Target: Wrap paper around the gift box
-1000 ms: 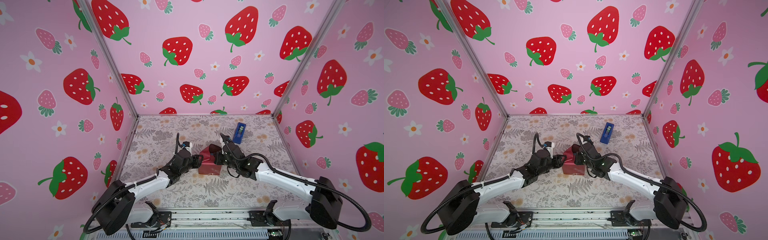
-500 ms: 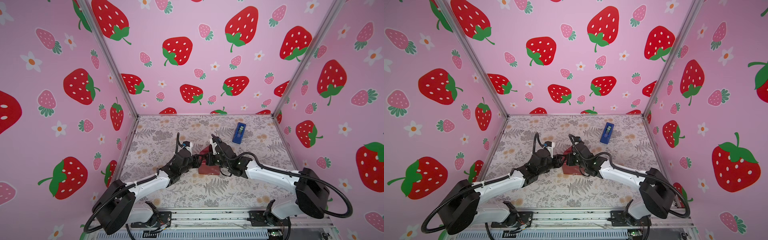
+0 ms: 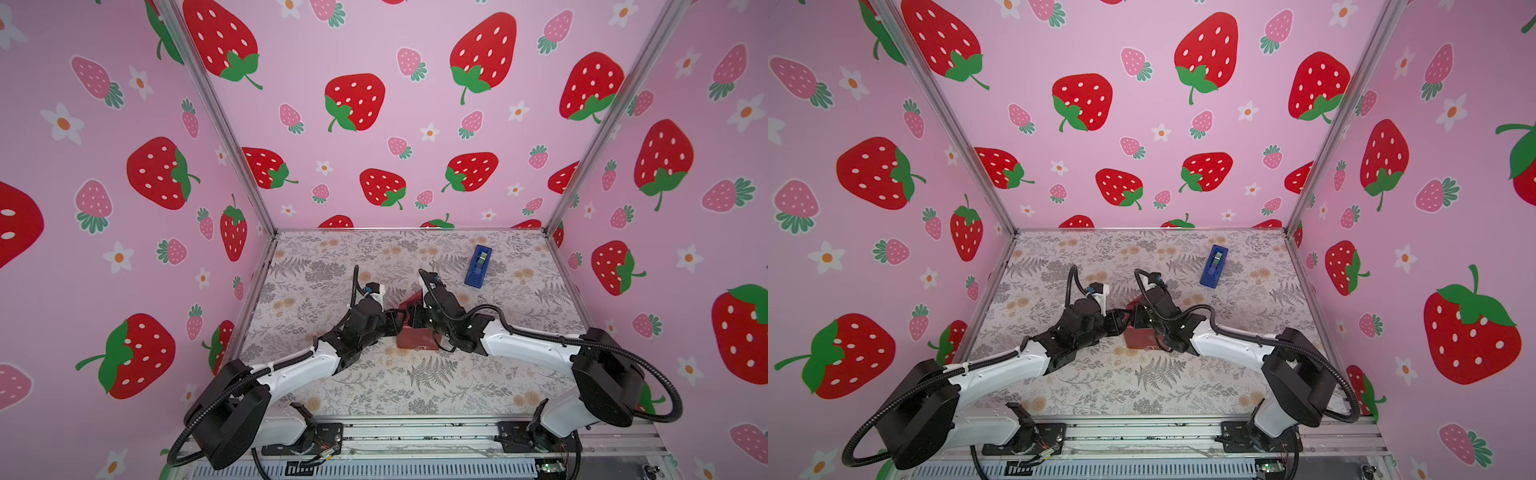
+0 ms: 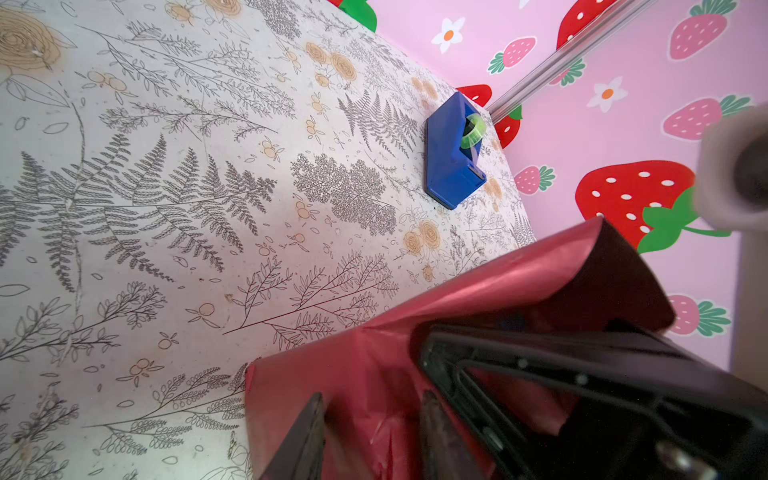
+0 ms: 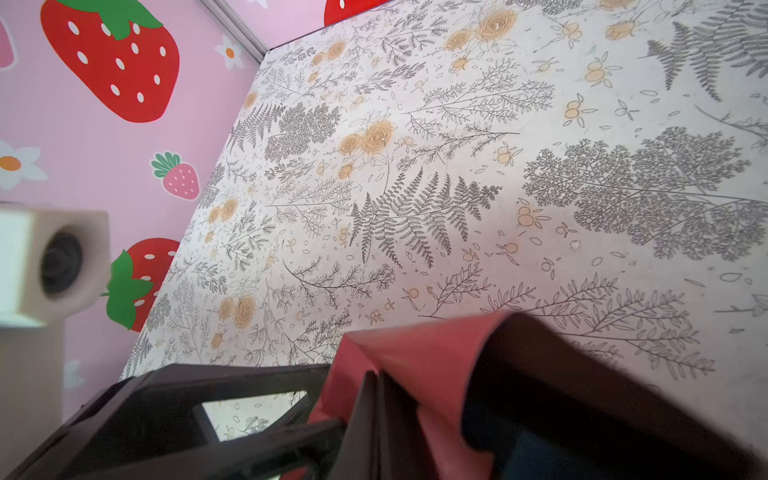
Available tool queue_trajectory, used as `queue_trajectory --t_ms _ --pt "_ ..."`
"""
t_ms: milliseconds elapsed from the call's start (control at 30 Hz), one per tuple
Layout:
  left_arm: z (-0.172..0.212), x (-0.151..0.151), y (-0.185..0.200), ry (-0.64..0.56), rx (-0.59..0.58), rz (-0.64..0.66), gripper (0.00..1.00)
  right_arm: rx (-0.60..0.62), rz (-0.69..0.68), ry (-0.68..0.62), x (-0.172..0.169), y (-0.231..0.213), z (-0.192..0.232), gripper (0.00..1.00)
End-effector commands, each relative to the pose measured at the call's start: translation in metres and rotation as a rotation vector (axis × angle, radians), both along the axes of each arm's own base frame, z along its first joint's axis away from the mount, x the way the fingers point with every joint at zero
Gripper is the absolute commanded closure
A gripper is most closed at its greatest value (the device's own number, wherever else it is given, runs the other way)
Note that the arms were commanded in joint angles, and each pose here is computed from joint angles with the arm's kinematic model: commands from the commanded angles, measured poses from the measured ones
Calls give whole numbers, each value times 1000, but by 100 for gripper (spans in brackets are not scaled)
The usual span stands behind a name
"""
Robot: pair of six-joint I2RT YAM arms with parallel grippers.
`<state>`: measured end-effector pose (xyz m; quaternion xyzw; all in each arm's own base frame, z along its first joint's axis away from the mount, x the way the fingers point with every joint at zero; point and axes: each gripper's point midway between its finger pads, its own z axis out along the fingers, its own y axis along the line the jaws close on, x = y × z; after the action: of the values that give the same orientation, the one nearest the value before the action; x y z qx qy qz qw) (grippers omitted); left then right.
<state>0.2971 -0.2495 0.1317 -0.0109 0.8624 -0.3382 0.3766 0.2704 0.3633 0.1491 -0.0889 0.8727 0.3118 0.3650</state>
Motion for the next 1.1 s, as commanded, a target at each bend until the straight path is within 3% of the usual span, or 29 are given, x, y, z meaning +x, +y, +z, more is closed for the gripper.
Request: queue_trajectory --t_ms 0,667,1067 --pt "-58 -29 23 168 158 -3 60 -147 -75 83 -1 -29 -46 100" --pt "-9 -12 9 111 119 -63 53 -154 -80 123 -15 -42 -61 100" --pt "-38 -26 -18 220 40 -200 54 -141 -78 114 -15 -42 -56 100"
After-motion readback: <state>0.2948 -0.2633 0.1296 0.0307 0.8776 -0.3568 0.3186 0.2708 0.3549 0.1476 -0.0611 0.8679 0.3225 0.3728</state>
